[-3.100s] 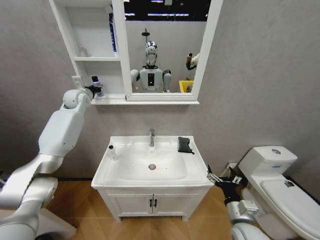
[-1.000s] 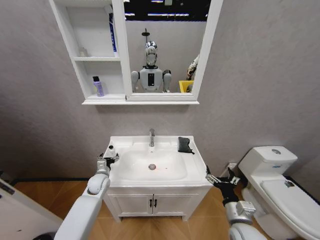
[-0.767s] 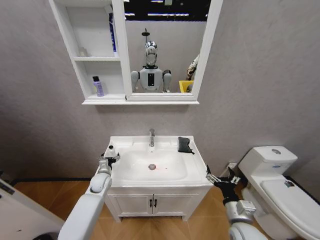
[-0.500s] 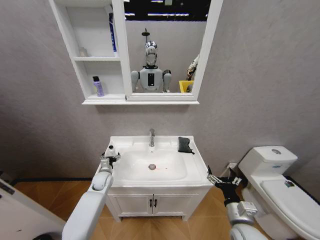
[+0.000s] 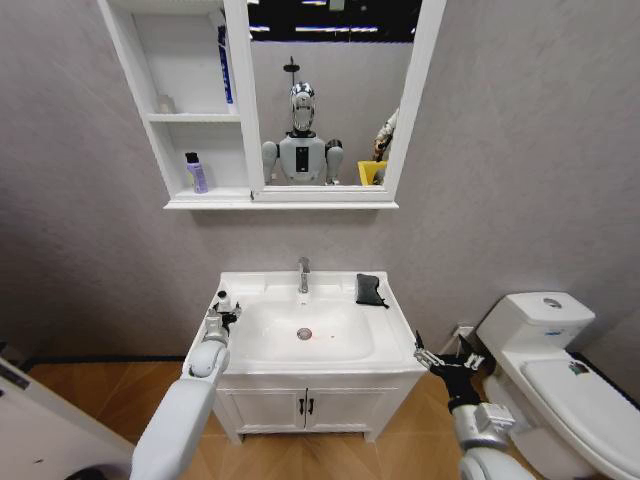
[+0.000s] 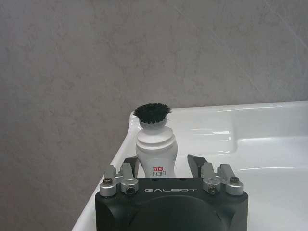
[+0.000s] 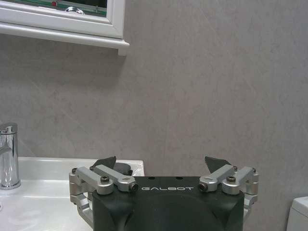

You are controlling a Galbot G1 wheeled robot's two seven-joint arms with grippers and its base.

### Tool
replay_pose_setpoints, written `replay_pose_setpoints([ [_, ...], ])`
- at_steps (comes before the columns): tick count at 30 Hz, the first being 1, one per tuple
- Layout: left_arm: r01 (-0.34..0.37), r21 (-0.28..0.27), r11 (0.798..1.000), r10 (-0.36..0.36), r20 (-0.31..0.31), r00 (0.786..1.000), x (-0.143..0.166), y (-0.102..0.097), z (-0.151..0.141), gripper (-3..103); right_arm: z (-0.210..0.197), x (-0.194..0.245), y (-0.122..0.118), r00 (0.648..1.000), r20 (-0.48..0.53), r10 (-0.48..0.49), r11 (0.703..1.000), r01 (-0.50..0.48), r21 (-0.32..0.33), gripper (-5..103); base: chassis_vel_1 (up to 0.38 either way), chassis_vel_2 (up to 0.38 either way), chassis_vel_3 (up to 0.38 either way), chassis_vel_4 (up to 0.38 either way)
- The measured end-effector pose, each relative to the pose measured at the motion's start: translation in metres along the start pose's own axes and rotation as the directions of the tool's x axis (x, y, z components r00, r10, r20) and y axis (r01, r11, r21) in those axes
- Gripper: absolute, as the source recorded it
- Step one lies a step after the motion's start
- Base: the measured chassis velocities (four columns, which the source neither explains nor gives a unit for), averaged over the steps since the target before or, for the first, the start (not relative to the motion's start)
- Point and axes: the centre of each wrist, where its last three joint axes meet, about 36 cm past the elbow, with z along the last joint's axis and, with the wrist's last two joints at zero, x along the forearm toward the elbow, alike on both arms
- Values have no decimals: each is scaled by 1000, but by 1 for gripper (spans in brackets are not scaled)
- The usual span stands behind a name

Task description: Move facial cleanser and shampoo from washbasin to cabinet, then wipe washbasin with towel.

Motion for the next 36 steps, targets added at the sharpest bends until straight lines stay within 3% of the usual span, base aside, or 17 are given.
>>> replay_pose_setpoints([
  [3, -2, -1, 1000, 2, 4, 1000, -1, 1, 1, 44, -1, 0, 0, 1000, 1, 0, 1000, 0, 1, 100, 0, 0, 0, 0],
  [8, -4, 2, 1000, 4, 21, 1000, 1, 2, -5, 34, -2, 2, -2, 1000, 1, 1, 1000, -1, 5, 100, 0, 0, 0, 0],
  [10, 18, 5, 1000, -18, 49, 999, 11, 4, -21, 28, -2, 2, -3, 1000, 1, 6, 1000, -6, 8, 100, 0, 0, 0, 0],
  [12, 39, 2, 999, -39, 101, 994, 33, 9, -59, 28, -2, 2, -4, 1000, 1, 10, 1000, -10, 9, 100, 0, 0, 0, 0],
  [13, 39, 2, 999, -39, 101, 994, 33, 9, -59, 28, -2, 2, -4, 1000, 1, 10, 1000, -10, 9, 100, 0, 0, 0, 0],
  [15, 12, 20, 1000, -15, 147, 989, 65, 11, -115, 28, 0, 2, -2, 1000, -6, 10, 1000, -10, 5, 100, 0, 0, 0, 0],
  [16, 12, 20, 1000, -15, 147, 989, 65, 11, -115, 28, 0, 2, -2, 1000, -6, 10, 1000, -10, 5, 100, 0, 0, 0, 0],
  [19, -45, 39, 998, 37, 189, 981, 104, 17, -186, 28, 6, 2, 3, 1000, -14, 6, 1000, -6, 0, 100, 0, 0, 0, 0],
  [21, -58, 36, 998, 49, 200, 978, 111, 20, -199, 28, 7, 3, 5, 1000, -15, 4, 1000, -4, -1, 100, 0, 0, 0, 0],
  [22, -98, 20, 995, 91, 231, 969, 129, 31, -237, 28, 10, 3, 7, 1000, -19, 0, 1000, 0, -2, 100, 0, 0, 0, 0],
  [23, -98, 20, 995, 91, 231, 969, 129, 31, -237, 28, 10, 3, 7, 1000, -19, 0, 1000, 0, -2, 100, 0, 0, 0, 0],
  [25, -116, -8, 993, 113, 287, 951, 140, 48, -285, 28, 12, 3, 8, 1000, -21, -5, 1000, 5, 1, 100, 0, 0, 0, 0],
  [29, -103, -30, 994, 107, 335, 936, 132, 55, -319, 28, 12, 2, 7, 1000, -18, -8, 1000, 8, 5, 100, 0, 0, 0, 0],
  [32, -120, -20, 993, 119, 367, 922, 111, 52, -365, 28, 7, 1, 3, 1000, -7, -8, 1000, 8, 16, 100, 0, 0, 0, 0],
  [36, -128, -8, 992, 122, 370, 921, 95, 46, -389, 28, 6, 1, 2, 1000, -5, -4, 1000, 4, 18, 100, 0, 0, 0, 0],
])
